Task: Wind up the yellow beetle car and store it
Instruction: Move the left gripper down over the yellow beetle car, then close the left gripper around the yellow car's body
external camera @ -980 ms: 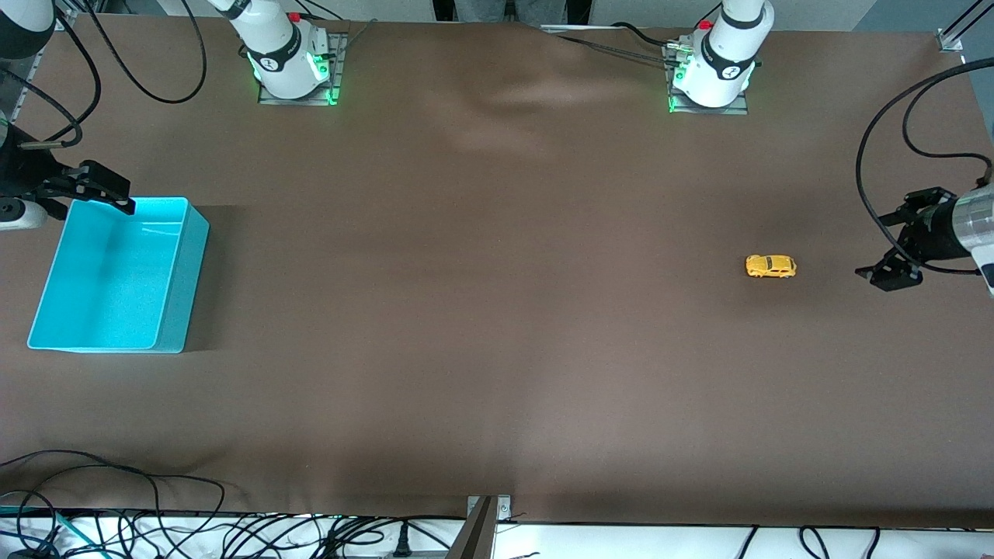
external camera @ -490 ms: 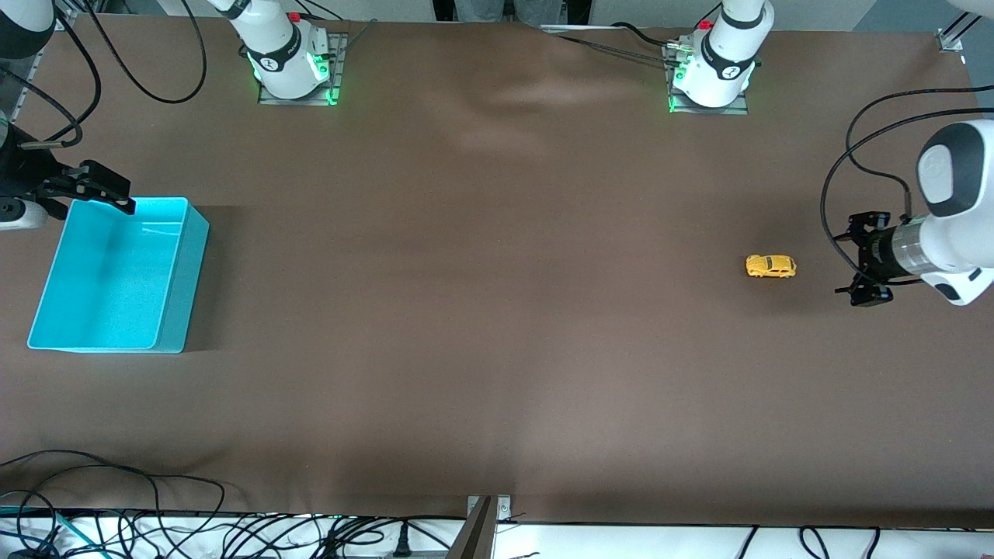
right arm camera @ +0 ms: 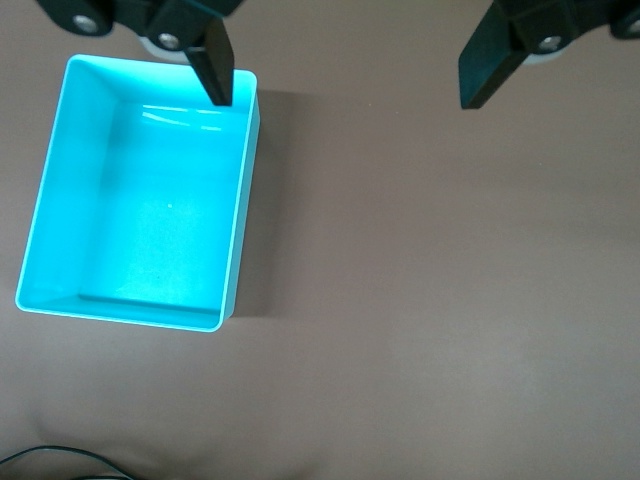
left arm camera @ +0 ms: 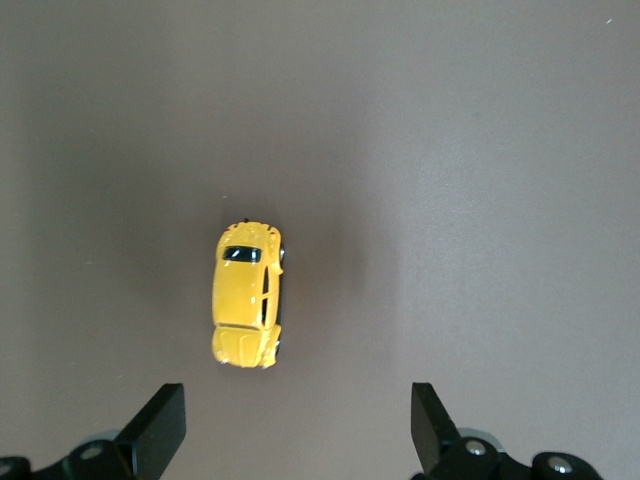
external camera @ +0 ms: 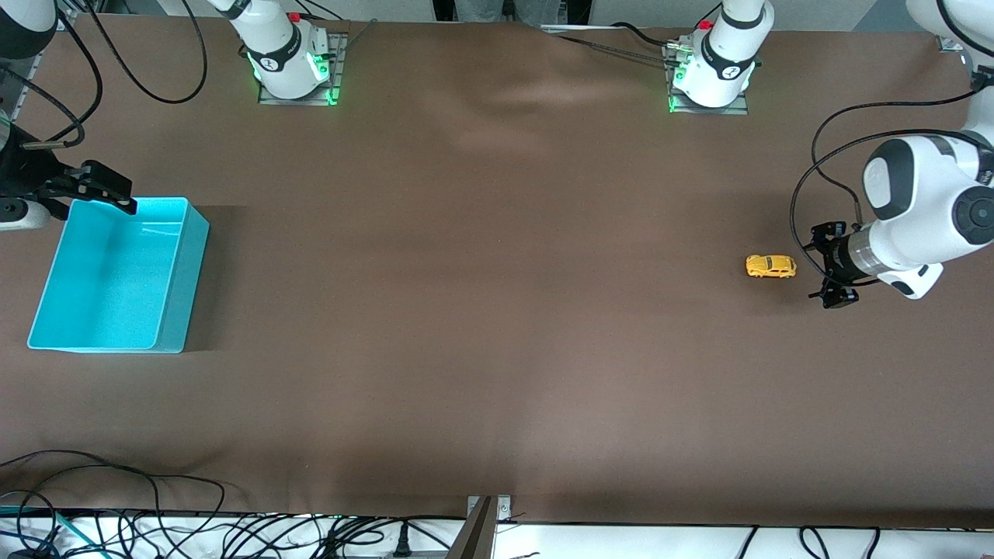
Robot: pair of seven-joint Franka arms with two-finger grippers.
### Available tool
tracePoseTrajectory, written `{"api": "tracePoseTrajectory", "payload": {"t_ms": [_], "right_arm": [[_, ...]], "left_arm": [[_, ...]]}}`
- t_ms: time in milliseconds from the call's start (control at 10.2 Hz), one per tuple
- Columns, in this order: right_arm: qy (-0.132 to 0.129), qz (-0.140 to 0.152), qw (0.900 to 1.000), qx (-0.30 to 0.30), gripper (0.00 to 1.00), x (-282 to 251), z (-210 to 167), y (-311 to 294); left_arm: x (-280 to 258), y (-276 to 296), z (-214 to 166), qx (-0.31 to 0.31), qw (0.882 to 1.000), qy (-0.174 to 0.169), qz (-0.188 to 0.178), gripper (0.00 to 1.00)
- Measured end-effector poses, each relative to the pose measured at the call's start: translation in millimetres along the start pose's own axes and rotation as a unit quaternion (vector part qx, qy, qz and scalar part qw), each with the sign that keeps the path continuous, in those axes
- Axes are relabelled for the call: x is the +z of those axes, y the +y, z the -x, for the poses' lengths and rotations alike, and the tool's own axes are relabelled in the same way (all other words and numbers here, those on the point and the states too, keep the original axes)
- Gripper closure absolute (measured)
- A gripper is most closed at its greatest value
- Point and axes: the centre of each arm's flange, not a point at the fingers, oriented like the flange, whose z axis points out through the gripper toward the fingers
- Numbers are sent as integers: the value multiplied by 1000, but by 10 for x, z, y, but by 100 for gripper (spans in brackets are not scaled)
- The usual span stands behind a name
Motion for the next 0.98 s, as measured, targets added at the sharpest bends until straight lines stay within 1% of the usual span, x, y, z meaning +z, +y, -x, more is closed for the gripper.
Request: {"api": "tracePoseTrajectory", "payload": {"t_ms": [294,392,686,784,980], "right_arm": [[-1,0,1000,-1,0,13,-6,1],[-1,0,1000,-1,0,14,-7,1],[-1,0,1000,-2,0,17,-8,2],[-1,0,1000,-2,0,17,-8,2],[-1,0,1000,-2,0,17,-8,2]], "left_arm": [[356,-107,13,-24,1000,-1,12,1],[478,-128,16,-20,1000,3,10,1],[840,-243,39,24,999,43,-14,3],[922,-246,50,30,998,52,-15,3],[1046,-243,60,28,998,55,-15,4]]}}
